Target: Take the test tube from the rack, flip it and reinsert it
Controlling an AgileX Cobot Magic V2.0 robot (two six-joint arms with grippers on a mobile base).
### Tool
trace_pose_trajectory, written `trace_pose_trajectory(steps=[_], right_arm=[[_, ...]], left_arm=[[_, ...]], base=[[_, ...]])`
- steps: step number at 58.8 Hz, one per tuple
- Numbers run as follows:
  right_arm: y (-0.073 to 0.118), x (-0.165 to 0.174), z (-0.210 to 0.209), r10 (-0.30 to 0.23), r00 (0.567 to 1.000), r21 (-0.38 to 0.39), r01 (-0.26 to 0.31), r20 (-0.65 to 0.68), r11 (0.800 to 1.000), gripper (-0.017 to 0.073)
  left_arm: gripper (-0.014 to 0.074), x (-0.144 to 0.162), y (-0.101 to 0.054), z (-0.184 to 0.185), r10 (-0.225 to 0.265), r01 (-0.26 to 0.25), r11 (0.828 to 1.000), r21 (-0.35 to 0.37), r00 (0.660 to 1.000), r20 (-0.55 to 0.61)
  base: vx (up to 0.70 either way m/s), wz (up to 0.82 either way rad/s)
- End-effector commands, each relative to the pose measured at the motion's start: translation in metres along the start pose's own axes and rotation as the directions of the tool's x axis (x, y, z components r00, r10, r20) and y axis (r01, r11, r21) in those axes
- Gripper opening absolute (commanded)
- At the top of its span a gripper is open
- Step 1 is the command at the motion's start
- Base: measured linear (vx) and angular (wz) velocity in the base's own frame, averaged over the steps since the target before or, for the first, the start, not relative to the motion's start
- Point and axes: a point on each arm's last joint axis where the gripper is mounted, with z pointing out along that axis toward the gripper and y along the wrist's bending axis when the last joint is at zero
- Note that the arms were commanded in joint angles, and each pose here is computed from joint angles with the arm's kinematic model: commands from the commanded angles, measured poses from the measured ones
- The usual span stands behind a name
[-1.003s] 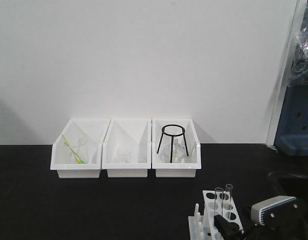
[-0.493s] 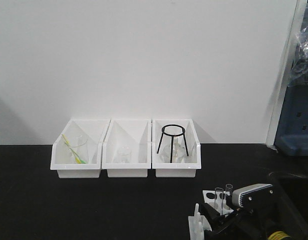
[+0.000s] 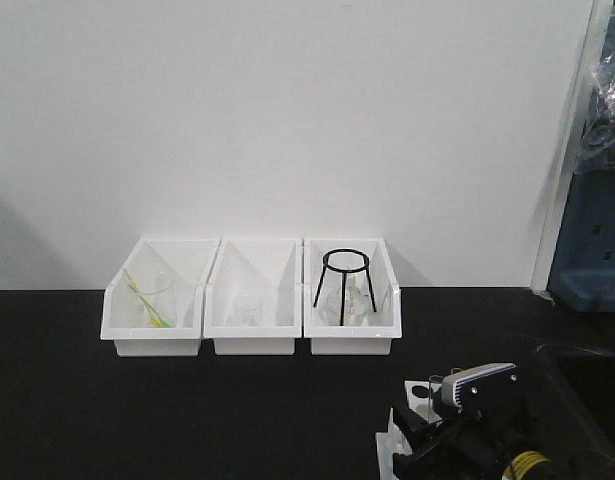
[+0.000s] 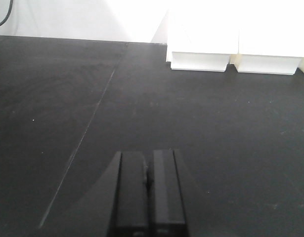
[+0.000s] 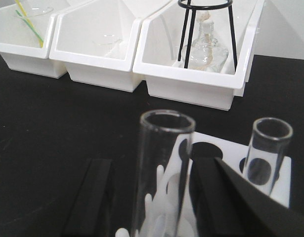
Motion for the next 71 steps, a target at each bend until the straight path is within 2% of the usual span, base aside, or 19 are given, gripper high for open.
trace_pose_trajectory(steps=[1, 16, 24, 36, 47, 71], right_arm=[[0.002, -0.027, -0.003, -0.011, 0.989, -0.017, 0.013, 0.144, 1.000, 0.0331], [0.003, -0.028, -0.003, -0.011, 0.987, -0.019, 0.014, 0.157, 1.000, 0.0113], [0.004, -0.037, -0.008, -0.022, 0.982, -0.025, 0.027, 0.185, 0.999, 0.0050], [0.008, -0.065, -0.026, -0.068, 0.957, -0.017, 0.076, 0.281, 0.997, 0.0039], [0.011, -0.091, -0.049, -0.085, 0.928, -0.006, 0.094, 0.364, 0.996, 0.0040], [0.013, -0.137, -0.078, -0.124, 0.915, 0.044, 0.116, 0.385, 0.992, 0.0043]], left_arm=[[-0.0006, -0.008, -0.002, -0.001, -0.003, 0.001, 1.000, 0.023, 0.995, 0.098], [-0.0006, -0.008, -0.002, -0.001, -0.003, 0.001, 1.000, 0.023, 0.995, 0.098], [-0.0006, -0.008, -0.002, -0.001, -0.003, 0.001, 1.000, 0.023, 0.995, 0.098], [-0.0006, -0.008, -0.002, -0.001, -0.003, 0.001, 1.000, 0.023, 0.995, 0.098], [-0.0006, -0.008, -0.002, -0.001, -0.003, 0.001, 1.000, 0.023, 0.995, 0.098], [-0.0006, -0.008, -0.002, -0.001, -0.003, 0.001, 1.000, 0.023, 0.995, 0.098]], base=[[0.00, 0.00], [0.00, 0.00], [0.00, 0.00], [0.00, 0.00], [0.00, 0.00], [0.00, 0.00]])
